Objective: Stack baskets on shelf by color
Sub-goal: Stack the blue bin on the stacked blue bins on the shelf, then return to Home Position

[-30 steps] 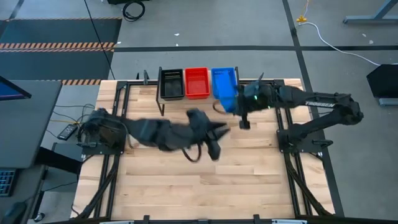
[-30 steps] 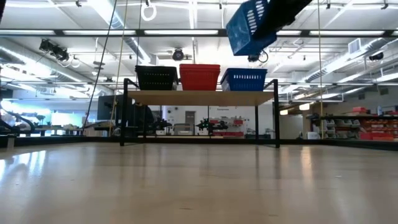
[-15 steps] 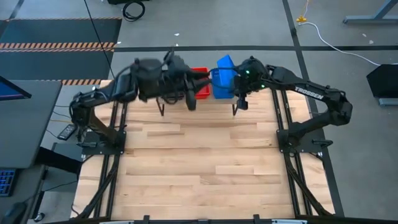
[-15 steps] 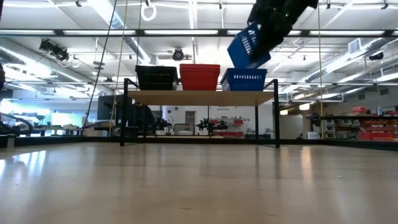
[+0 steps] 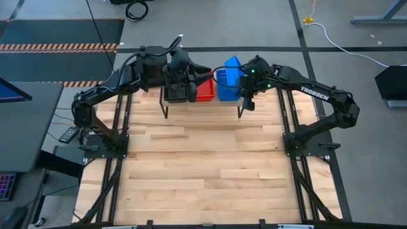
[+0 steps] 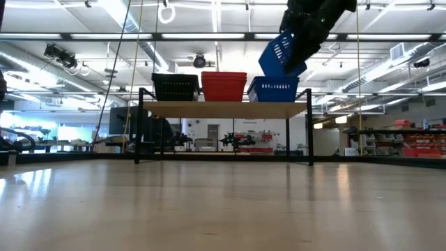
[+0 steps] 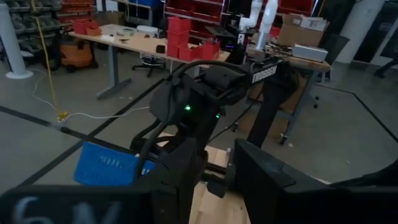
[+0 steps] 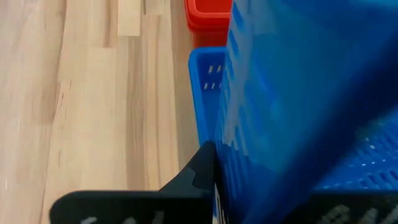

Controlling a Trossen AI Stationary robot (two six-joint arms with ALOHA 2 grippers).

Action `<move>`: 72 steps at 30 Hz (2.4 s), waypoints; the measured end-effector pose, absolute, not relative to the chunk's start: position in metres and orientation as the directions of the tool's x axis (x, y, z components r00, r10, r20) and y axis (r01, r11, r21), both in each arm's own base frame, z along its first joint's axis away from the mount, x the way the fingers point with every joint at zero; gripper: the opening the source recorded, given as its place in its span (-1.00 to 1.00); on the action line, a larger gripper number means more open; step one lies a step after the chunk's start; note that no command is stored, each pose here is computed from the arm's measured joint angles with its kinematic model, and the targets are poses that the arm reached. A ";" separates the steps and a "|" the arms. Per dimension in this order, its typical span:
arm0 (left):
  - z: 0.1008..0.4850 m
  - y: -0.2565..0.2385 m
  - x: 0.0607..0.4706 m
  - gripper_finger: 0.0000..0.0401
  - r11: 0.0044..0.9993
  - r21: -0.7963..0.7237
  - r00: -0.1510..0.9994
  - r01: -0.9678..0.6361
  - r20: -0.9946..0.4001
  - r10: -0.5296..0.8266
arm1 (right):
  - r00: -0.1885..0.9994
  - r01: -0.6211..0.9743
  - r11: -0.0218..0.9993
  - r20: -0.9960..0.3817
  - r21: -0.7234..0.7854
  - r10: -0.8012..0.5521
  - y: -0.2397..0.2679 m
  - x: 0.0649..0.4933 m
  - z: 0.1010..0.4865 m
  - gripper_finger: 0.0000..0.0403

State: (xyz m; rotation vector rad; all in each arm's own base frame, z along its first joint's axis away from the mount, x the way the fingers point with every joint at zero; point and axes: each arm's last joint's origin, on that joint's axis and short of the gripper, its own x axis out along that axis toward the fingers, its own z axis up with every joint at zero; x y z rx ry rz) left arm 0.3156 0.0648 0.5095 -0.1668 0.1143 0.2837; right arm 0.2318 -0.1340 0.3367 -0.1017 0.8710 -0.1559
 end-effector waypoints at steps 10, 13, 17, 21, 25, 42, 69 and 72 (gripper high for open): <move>0.509 0.067 0.316 -0.42 0.952 -0.164 0.962 -0.259 -0.136 0.239 | 0.634 0.115 0.984 -0.752 -0.139 -0.180 -0.134 0.232 0.337 -0.66; 0.509 0.066 0.316 -0.42 0.952 -0.164 0.962 -0.257 -0.136 0.237 | 0.634 0.115 0.984 -0.752 -0.139 -0.181 -0.134 0.232 0.337 -0.58; 0.509 0.066 0.316 -0.42 0.952 -0.165 0.962 -0.258 -0.136 0.237 | 0.640 0.121 0.983 -0.746 -0.139 -0.184 -0.134 0.231 0.338 -0.50; 0.509 0.066 0.316 -0.42 0.952 -0.165 0.962 -0.258 -0.139 0.237 | 0.668 0.160 0.979 -0.716 -0.126 -0.201 -0.131 0.228 0.346 -0.47; 0.505 0.066 0.315 -0.42 0.950 -0.161 0.954 -0.267 -0.182 0.237 | 0.722 0.209 0.971 -0.652 -0.116 -0.233 -0.126 0.218 0.361 -0.47; 0.494 0.089 0.267 -0.74 0.944 -0.106 0.867 -0.314 -0.437 0.239 | 0.864 0.306 0.906 -0.484 0.291 -0.137 -0.087 0.162 0.390 -0.54; 0.273 0.037 0.140 -0.99 0.772 -0.589 0.970 -0.239 -0.102 0.223 | 0.940 0.340 0.581 -0.285 0.740 -0.188 -0.043 0.099 0.249 -0.98; 0.247 0.032 0.133 -0.99 0.744 -0.632 0.973 -0.217 -0.083 0.213 | 0.919 0.382 0.569 -0.235 0.728 -0.315 -0.043 0.093 0.250 -0.96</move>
